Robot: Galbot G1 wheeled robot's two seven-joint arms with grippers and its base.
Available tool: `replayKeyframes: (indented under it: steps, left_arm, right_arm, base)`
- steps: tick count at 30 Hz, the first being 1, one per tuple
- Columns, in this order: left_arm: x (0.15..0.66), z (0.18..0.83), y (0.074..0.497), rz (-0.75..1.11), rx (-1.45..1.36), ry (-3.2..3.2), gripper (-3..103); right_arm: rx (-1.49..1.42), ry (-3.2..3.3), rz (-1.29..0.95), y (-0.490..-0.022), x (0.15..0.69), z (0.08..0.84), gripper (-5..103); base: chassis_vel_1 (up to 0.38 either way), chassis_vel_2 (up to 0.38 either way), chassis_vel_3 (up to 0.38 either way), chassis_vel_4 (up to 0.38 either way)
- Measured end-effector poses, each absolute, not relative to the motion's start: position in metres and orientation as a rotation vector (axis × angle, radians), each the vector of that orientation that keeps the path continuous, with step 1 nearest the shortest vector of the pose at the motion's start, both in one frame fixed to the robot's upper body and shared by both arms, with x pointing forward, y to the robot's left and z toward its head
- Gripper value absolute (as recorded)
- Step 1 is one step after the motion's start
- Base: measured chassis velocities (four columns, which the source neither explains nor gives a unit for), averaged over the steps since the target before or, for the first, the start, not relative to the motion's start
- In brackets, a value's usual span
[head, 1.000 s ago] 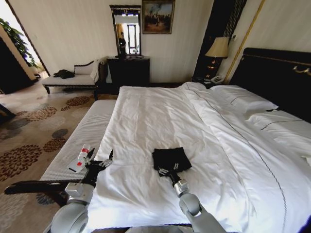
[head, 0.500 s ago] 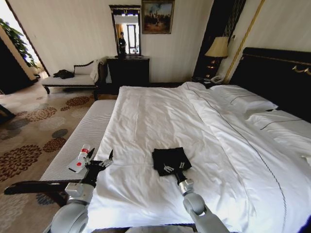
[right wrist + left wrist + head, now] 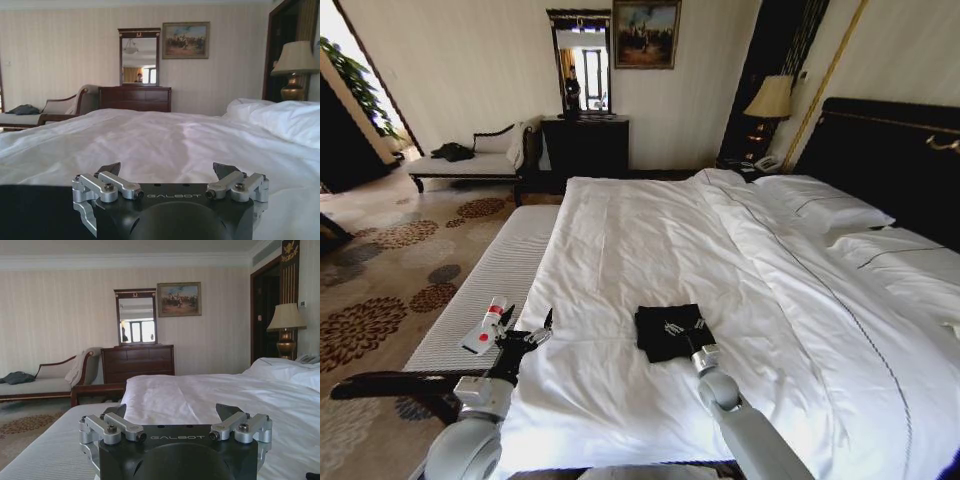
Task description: Fold the clothes on the bed.
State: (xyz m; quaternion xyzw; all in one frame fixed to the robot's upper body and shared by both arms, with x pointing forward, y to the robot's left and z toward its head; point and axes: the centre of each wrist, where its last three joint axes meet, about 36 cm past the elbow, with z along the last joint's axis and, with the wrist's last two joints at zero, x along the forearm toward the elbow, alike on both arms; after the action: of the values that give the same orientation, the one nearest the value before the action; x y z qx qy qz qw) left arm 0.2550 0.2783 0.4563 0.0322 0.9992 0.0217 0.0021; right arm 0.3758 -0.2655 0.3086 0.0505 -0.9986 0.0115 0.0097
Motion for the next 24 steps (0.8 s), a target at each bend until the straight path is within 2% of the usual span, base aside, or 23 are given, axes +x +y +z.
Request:
replayKeyframes:
  steps: [11, 16, 24]
  left_arm:
    - [0.255, 0.456, 0.278, 0.068, 0.102, 3.135, 100]
    - [0.255, 0.456, 0.278, 0.068, 0.102, 3.135, 100]
    - [0.255, 0.456, 0.278, 0.068, 0.102, 3.135, 100]
  right_arm:
    - [0.09, -3.189, 0.066, -0.316, 0.288, 0.368, 100]
    - [0.119, -3.185, 0.039, -0.314, 0.268, 0.395, 100]
    - [0.123, -3.182, 0.034, -0.313, 0.266, 0.397, 100]
  base:
    - [0.0, 0.0, 0.0, 0.0]
    - [0.0, 0.0, 0.0, 0.0]
    - [0.0, 0.0, 0.0, 0.0]
